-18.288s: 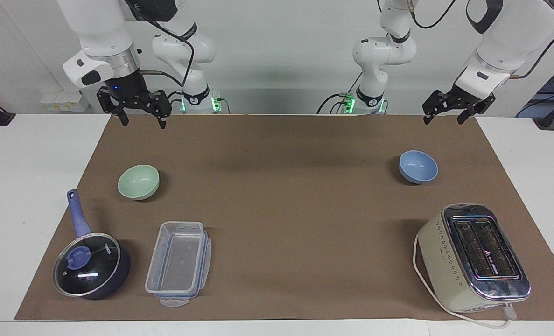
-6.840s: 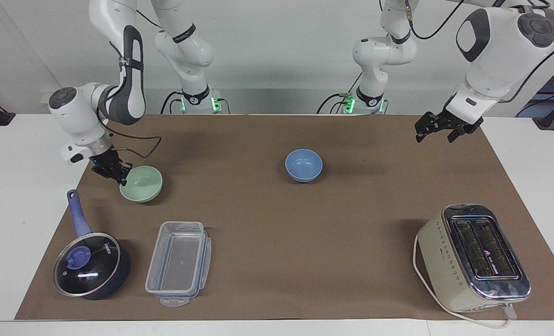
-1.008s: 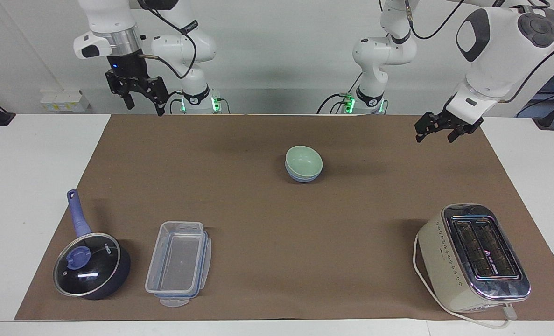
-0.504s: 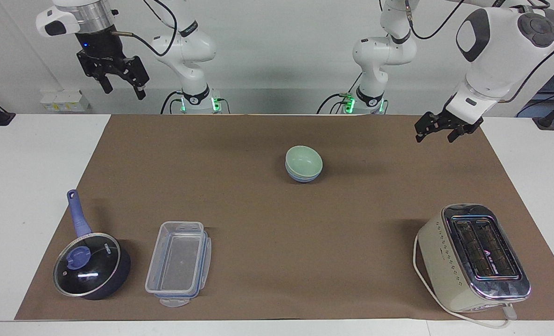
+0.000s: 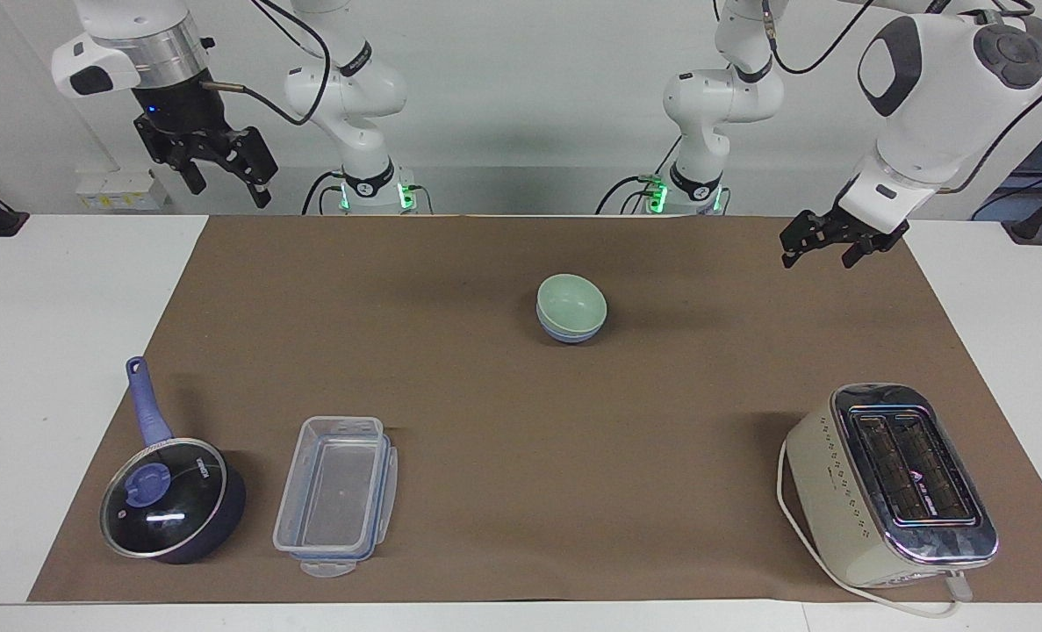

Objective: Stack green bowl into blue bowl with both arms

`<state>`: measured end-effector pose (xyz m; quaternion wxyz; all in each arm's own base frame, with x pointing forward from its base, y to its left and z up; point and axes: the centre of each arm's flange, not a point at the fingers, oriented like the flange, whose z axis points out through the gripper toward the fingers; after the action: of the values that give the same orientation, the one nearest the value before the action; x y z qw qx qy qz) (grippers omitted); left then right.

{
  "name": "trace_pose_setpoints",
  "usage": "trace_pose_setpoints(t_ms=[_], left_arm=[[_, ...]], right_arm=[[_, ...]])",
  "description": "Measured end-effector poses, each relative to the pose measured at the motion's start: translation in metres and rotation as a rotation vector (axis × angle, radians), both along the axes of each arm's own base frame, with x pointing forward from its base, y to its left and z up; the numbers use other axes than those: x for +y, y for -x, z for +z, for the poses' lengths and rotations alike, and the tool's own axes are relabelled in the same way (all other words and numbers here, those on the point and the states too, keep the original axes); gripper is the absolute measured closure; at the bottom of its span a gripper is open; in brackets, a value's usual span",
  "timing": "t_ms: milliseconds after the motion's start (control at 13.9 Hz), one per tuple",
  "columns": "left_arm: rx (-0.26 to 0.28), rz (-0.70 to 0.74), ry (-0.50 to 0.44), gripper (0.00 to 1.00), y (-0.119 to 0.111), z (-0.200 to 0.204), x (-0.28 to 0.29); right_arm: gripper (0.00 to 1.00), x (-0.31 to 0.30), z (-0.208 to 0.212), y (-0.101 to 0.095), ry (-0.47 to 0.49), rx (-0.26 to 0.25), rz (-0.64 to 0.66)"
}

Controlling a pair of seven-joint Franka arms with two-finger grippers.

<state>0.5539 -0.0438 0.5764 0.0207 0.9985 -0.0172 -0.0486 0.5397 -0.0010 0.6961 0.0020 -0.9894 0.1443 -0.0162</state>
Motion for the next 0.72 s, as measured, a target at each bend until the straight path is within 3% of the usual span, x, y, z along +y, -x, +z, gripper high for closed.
trace_pose_setpoints(t_ms=[432,720], left_arm=[[0.000,0.000,0.000,0.00,0.000,0.000,0.000],[0.000,0.000,0.000,0.00,0.000,0.000,0.000]], right_arm=[[0.00,0.004,-0.018,0.005,-0.008,0.016,0.012],[0.00,0.004,-0.022,0.004,-0.004,0.025,0.150]])
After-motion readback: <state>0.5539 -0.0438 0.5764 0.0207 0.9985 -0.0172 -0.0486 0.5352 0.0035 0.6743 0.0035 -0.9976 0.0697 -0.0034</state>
